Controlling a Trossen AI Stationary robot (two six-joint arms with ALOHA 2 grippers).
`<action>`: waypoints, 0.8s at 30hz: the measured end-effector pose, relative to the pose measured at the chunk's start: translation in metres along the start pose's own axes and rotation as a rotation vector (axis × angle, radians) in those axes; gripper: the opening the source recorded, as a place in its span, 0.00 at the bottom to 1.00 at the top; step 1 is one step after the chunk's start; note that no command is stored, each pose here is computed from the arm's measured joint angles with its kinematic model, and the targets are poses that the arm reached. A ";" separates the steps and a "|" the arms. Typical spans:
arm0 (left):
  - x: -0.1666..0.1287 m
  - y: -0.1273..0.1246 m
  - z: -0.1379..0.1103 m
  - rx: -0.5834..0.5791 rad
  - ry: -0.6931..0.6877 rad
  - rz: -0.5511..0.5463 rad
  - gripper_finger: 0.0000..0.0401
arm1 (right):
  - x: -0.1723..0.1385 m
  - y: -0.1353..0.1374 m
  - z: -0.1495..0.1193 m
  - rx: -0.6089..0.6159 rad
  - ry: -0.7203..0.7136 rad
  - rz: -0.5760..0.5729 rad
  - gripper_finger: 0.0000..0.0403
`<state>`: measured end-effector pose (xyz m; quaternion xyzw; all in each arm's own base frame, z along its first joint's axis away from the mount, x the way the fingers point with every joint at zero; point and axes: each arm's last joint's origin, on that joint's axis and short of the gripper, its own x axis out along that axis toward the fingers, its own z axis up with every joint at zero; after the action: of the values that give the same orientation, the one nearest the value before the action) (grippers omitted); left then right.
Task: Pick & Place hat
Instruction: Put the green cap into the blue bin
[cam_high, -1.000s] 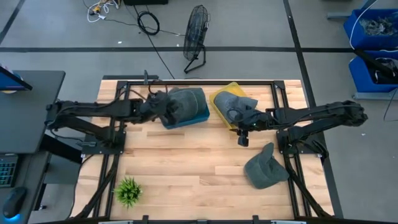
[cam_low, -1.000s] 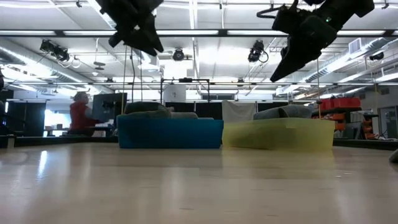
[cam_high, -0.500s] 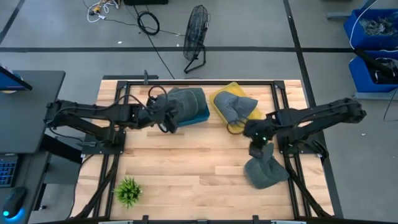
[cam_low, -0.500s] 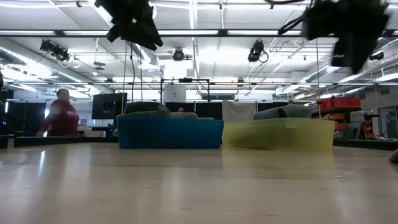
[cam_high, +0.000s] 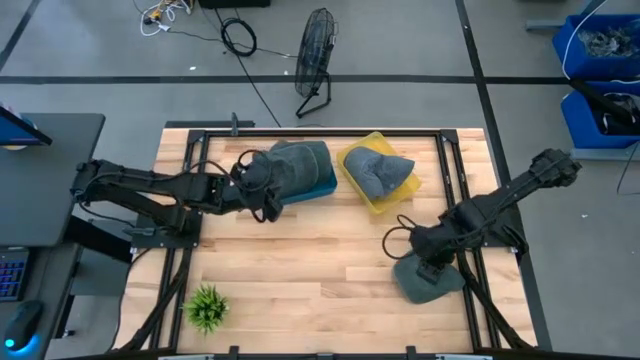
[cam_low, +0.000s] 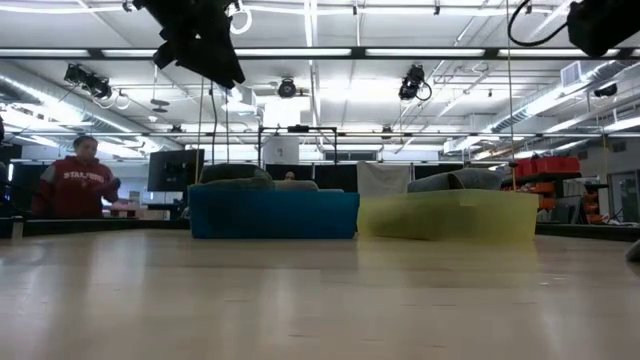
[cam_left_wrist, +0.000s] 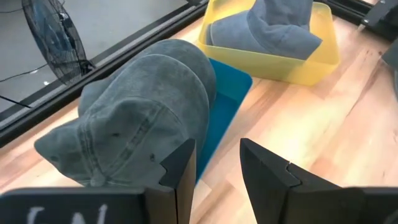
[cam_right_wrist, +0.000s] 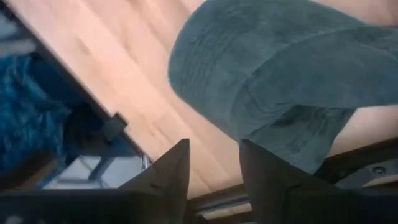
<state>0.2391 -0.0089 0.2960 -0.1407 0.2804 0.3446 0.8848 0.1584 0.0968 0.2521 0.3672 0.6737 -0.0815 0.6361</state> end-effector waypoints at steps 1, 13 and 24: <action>-0.001 -0.001 -0.001 0.004 0.001 -0.006 0.32 | 0.001 0.000 -0.002 0.021 -0.014 -0.011 0.38; -0.018 -0.015 -0.018 0.028 0.013 -0.034 0.32 | 0.054 -0.029 -0.012 0.311 -0.005 -0.223 0.48; -0.057 0.000 -0.061 -0.038 0.099 0.148 0.32 | 0.084 -0.048 -0.006 0.239 -0.058 -0.188 0.33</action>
<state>0.1804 -0.0659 0.2807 -0.1530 0.3268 0.4070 0.8391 0.1310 0.0989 0.1587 0.3729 0.6720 -0.2309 0.5967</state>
